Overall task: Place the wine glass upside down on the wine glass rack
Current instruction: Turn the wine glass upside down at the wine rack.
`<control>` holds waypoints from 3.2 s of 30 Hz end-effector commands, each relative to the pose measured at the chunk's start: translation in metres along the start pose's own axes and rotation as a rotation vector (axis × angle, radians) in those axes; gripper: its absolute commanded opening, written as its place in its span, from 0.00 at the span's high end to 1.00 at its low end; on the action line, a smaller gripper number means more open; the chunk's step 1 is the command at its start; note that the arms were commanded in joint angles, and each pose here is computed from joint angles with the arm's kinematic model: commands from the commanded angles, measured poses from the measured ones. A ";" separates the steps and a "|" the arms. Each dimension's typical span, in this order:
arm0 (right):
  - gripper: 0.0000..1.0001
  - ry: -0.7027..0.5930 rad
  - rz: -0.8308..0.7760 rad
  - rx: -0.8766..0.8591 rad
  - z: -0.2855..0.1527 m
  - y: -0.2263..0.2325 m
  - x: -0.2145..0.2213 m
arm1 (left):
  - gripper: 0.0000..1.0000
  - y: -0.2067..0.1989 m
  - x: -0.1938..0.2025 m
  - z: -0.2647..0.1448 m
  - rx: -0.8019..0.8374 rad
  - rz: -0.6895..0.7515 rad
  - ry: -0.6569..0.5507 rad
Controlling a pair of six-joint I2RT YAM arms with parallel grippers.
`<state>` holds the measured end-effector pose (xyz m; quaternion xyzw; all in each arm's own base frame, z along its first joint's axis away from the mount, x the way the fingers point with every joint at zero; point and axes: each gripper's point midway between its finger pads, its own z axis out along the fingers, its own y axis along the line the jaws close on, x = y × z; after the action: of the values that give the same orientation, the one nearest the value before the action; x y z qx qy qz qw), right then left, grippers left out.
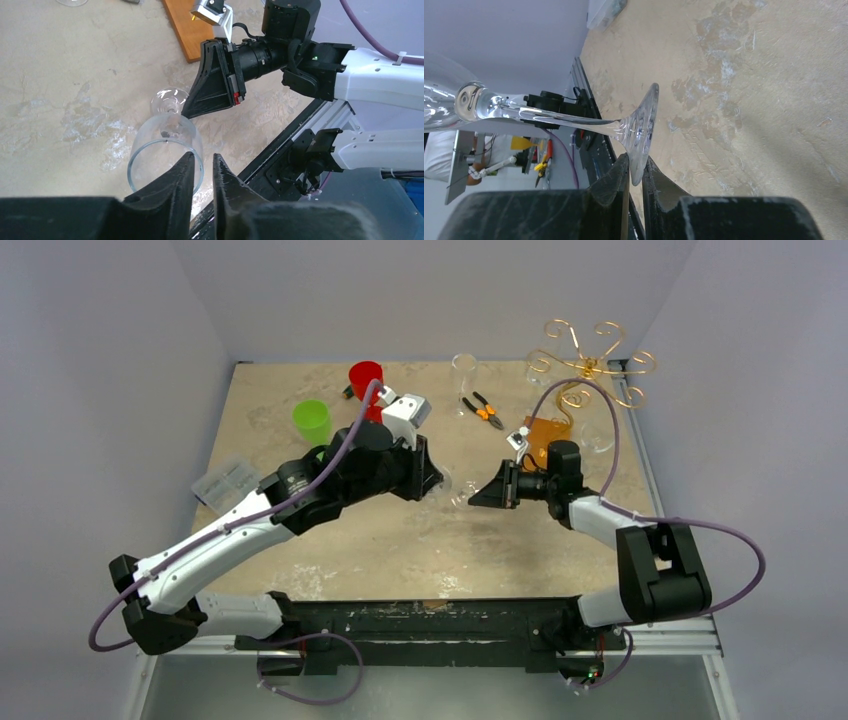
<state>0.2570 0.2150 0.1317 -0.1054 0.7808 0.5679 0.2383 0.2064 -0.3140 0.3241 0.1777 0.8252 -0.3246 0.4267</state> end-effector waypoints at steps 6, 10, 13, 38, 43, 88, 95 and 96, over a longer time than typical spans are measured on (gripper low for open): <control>1.00 0.045 -0.037 -0.031 0.003 0.013 0.013 | 0.62 -0.013 -0.025 -0.031 0.087 -0.050 -0.151; 1.00 0.072 -0.060 -0.039 0.008 0.017 0.019 | 0.56 -0.009 -0.022 -0.038 0.086 -0.048 -0.158; 1.00 0.090 -0.072 -0.042 0.010 0.019 0.022 | 0.52 -0.005 -0.020 -0.044 0.078 -0.046 -0.166; 1.00 0.022 -0.365 0.045 0.000 0.043 -0.028 | 0.46 0.014 -0.009 -0.062 0.030 -0.042 -0.183; 1.00 0.008 -0.391 0.056 -0.001 0.048 -0.036 | 0.46 0.016 -0.008 -0.065 0.023 -0.039 -0.187; 1.00 0.205 -0.873 0.161 -0.083 0.134 -0.043 | 0.19 0.093 -0.018 -0.156 -0.280 0.118 -0.318; 1.00 0.231 -1.032 0.243 -0.103 0.151 -0.062 | 0.11 0.106 -0.016 -0.157 -0.345 0.137 -0.328; 1.00 0.229 -1.052 0.253 -0.105 0.153 -0.066 | 0.10 0.108 -0.016 -0.157 -0.354 0.141 -0.329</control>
<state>0.2244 0.1689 0.2964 -0.4749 0.7270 0.2973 0.3969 0.1792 -0.1386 0.3626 0.1069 0.7780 -0.1987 0.5863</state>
